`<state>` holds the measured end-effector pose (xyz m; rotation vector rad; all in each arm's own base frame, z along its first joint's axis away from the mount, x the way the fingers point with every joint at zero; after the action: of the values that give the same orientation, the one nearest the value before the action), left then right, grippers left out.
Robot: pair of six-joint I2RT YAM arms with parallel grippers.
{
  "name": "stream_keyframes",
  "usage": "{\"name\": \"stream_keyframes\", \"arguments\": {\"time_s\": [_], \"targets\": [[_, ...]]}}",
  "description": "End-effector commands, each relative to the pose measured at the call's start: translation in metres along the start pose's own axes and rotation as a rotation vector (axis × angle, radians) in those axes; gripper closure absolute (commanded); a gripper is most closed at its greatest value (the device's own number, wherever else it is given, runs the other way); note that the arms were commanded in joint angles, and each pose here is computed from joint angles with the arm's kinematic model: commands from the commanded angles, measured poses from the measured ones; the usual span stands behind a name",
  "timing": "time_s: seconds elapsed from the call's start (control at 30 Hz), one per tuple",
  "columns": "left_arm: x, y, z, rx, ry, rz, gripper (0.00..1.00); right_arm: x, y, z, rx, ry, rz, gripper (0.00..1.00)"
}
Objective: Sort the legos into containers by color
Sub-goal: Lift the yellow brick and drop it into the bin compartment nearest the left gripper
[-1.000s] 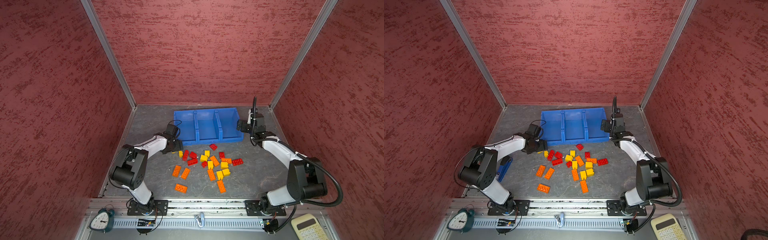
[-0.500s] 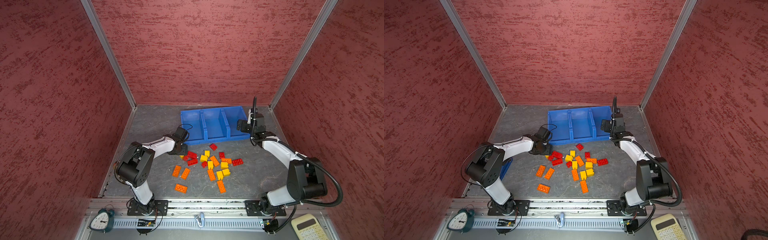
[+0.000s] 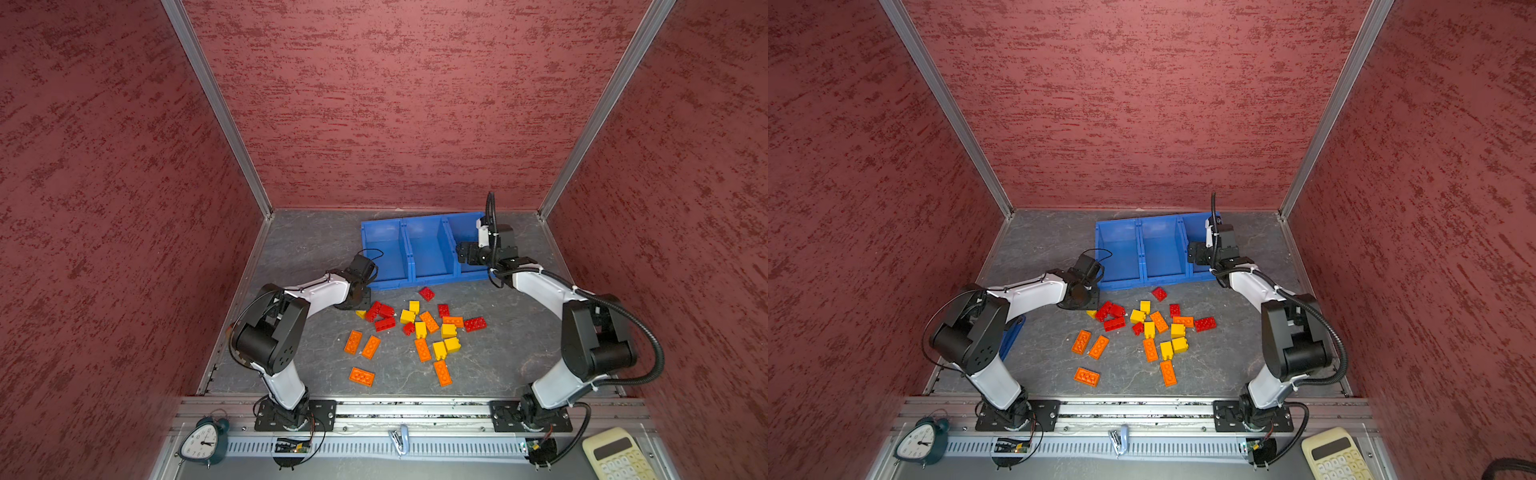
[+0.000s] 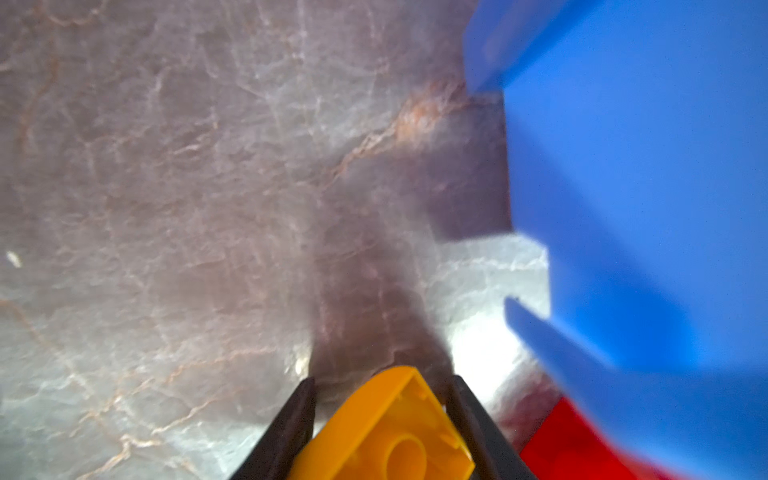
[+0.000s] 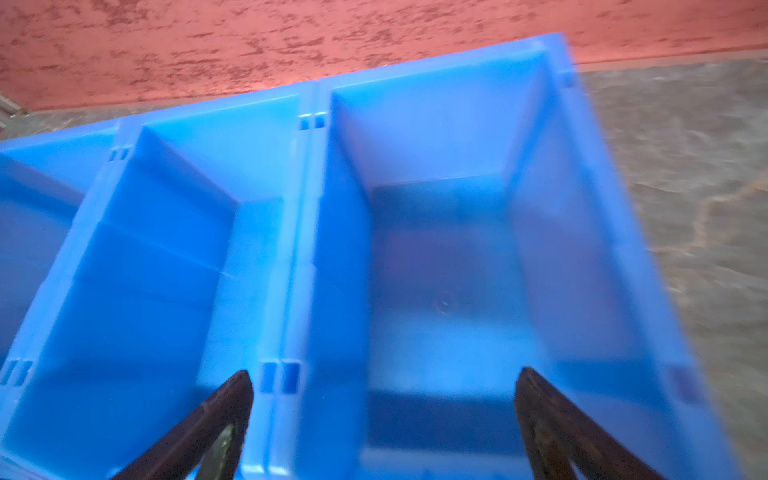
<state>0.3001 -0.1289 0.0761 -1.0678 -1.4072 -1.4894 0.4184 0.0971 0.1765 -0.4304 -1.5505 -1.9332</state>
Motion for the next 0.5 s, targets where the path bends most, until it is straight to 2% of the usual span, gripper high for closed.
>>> {"name": "stream_keyframes", "arguments": {"time_s": [0.0,0.33,0.47], "targets": [[0.01,0.002,0.006,0.015,-0.007,-0.054,0.56,-0.008,0.001,0.022,0.04,0.119,0.033,0.02],[0.029,0.006,0.014,0.023,-0.013,-0.129,0.63,-0.021,-0.023,0.071,0.103,0.307,0.113,0.02],[0.057,0.018,0.012,0.025,-0.01,-0.212,0.65,-0.025,-0.029,0.09,0.114,0.373,0.132,0.03]]}}
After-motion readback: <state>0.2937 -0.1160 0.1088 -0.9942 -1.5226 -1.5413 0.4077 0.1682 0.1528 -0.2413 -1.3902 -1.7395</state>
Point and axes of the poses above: each gripper's point midway between its finger pads, its own x axis back along the fingers, its own z axis along the line the jaws close on, y = z × x, the point moved 6 cm from there along x, back along the fingers, and after that the axes turned 3 degrees about -x, right-handed, at the moved point
